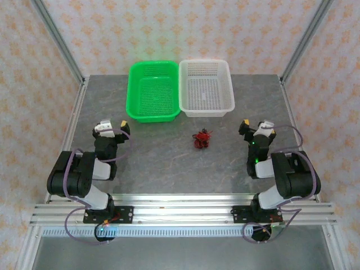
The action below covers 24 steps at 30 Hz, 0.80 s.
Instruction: Untangle the cables
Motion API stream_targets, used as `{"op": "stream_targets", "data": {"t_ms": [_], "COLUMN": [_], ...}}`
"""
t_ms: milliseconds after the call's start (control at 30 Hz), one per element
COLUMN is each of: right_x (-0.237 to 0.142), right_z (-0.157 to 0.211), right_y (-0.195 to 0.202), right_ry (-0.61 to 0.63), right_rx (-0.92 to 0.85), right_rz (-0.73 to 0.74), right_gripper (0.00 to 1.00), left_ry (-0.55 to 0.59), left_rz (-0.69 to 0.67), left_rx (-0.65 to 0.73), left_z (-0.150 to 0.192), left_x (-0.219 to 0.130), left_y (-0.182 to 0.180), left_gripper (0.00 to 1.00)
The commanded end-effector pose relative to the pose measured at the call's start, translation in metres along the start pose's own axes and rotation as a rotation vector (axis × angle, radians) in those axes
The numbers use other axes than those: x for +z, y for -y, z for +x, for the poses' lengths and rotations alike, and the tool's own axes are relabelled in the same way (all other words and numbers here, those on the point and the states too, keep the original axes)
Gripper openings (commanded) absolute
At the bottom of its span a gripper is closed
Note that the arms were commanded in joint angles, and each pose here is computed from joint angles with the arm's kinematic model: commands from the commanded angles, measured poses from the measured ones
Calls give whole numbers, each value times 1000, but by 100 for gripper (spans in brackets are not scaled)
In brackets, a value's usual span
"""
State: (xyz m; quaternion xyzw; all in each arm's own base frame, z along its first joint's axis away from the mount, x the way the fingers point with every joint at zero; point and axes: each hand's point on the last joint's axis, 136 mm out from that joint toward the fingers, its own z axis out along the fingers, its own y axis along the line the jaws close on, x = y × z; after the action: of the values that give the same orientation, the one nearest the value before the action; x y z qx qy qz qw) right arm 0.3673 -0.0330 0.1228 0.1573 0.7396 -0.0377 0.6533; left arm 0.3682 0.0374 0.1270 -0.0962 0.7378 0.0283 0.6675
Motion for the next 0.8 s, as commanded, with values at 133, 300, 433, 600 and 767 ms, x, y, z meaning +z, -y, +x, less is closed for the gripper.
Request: {"op": "stream_targets", "data": {"t_ms": [133, 300, 433, 600, 767], "right_x": [-1, -1, 0, 0, 2], "right_z": [-4, -5, -3, -3, -3], "right_y": [2, 2, -3, -3, -4], "right_ry": [24, 27, 15, 14, 11], "right_rx": [17, 18, 5, 6, 8], "right_rz": [14, 13, -16, -17, -22], "right_gripper": [100, 100, 100, 100, 100], "left_ry": [22, 20, 21, 21, 21], "left_rz": [17, 17, 16, 17, 17], "left_rx": [3, 3, 2, 1, 1], "left_z": [-7, -7, -7, -7, -7], "left_x": [2, 2, 3, 3, 3], "left_y": [4, 4, 4, 4, 4], "left_gripper": [99, 99, 99, 99, 99]}}
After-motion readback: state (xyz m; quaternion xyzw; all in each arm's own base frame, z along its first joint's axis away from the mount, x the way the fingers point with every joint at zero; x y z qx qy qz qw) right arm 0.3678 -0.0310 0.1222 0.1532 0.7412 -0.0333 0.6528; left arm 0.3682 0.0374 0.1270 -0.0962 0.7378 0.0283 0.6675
